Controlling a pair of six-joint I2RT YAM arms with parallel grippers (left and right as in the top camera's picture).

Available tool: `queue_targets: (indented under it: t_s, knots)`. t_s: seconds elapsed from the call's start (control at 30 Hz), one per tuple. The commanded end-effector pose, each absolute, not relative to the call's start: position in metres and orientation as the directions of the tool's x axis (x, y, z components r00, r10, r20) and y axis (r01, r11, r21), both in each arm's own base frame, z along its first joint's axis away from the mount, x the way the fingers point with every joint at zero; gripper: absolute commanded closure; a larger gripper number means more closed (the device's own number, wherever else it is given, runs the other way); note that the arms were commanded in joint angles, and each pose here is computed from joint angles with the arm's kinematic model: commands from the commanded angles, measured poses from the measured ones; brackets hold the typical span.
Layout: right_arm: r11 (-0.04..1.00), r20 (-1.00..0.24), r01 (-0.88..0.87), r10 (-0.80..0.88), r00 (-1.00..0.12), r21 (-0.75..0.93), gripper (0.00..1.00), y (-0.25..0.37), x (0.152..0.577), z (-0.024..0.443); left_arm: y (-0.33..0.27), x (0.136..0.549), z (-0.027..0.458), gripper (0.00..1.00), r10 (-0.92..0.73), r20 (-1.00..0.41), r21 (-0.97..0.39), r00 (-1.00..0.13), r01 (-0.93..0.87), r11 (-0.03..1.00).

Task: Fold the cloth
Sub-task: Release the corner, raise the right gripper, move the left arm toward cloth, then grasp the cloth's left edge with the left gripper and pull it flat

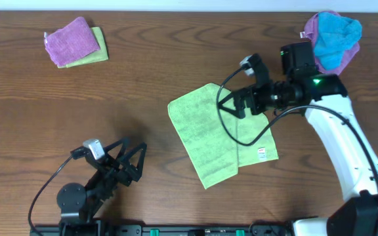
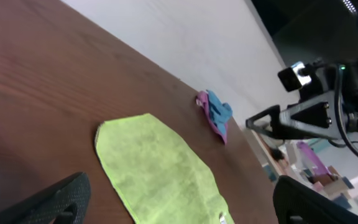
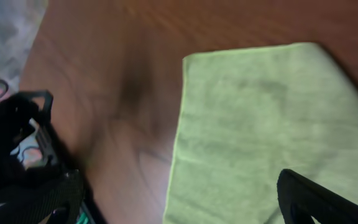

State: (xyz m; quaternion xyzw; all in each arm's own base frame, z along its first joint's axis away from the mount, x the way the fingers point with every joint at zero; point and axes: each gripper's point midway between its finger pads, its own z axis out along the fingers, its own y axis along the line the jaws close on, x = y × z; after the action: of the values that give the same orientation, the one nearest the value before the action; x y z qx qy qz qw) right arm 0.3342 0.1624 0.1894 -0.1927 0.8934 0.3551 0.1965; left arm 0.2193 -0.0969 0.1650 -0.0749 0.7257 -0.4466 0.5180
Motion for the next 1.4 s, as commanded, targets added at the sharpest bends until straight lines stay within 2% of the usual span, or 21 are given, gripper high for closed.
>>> queue_targets:
  t_s: [0.0, 0.17, 0.3, 0.47, 0.7, 0.8, 0.87, 1.0, 1.37]
  knots:
    - [0.67, -0.53, -0.497, -0.178, -0.829, 0.552, 0.01, 0.154, 0.341, 0.204, -0.105, 0.221, 0.156, 0.05, -0.561, -0.652, -0.751, -0.51, 0.338, 0.567]
    - [0.678, -0.542, -0.492, -0.162, -0.825, 0.546, 0.01, 0.148, 0.346, 0.205, -0.12, 0.235, 0.156, 0.05, -0.514, -0.625, -0.765, -0.587, 0.33, 0.553]
    - [0.681, -0.548, -0.495, -0.162, -0.821, 0.54, 0.01, 0.148, 0.348, 0.205, -0.137, 0.259, 0.148, 0.09, -0.398, -0.598, -0.751, -0.696, 0.312, 0.582]
    - [0.681, -0.547, -0.495, -0.162, -0.821, 0.541, 0.01, 0.148, 0.348, 0.205, -0.154, 0.293, 0.143, 0.13, -0.272, -0.584, -0.731, -0.764, 0.35, 0.586]
    - [0.702, -0.544, -0.486, -0.165, -0.822, 0.521, 0.01, 0.144, 0.35, 0.202, -0.155, 0.333, 0.106, 0.13, -0.143, -0.521, -0.682, -0.842, 0.309, 0.663]
    - [0.717, -0.544, -0.48, -0.167, -0.822, 0.505, 0.01, 0.141, 0.351, 0.2, -0.153, 0.35, 0.093, 0.13, -0.06, -0.518, -0.605, -0.853, 0.316, 0.731]
    - [0.733, -0.544, -0.474, -0.169, -0.822, 0.488, 0.01, 0.138, 0.354, 0.198, -0.15, 0.366, 0.087, 0.12, 0.021, -0.53, -0.491, -0.848, 0.327, 0.808]
    - [0.736, -0.558, -0.48, -0.168, -0.812, 0.477, 0.01, 0.138, 0.357, 0.199, -0.151, 0.38, 0.083, 0.12, 0.115, -0.545, -0.372, -0.83, 0.363, 0.854]
    - [0.735, -0.59, -0.499, -0.166, -0.79, 0.46, 0.01, 0.138, 0.364, 0.203, -0.156, 0.392, 0.042, 0.13, 0.156, -0.463, -0.353, -0.873, 0.343, 0.87]
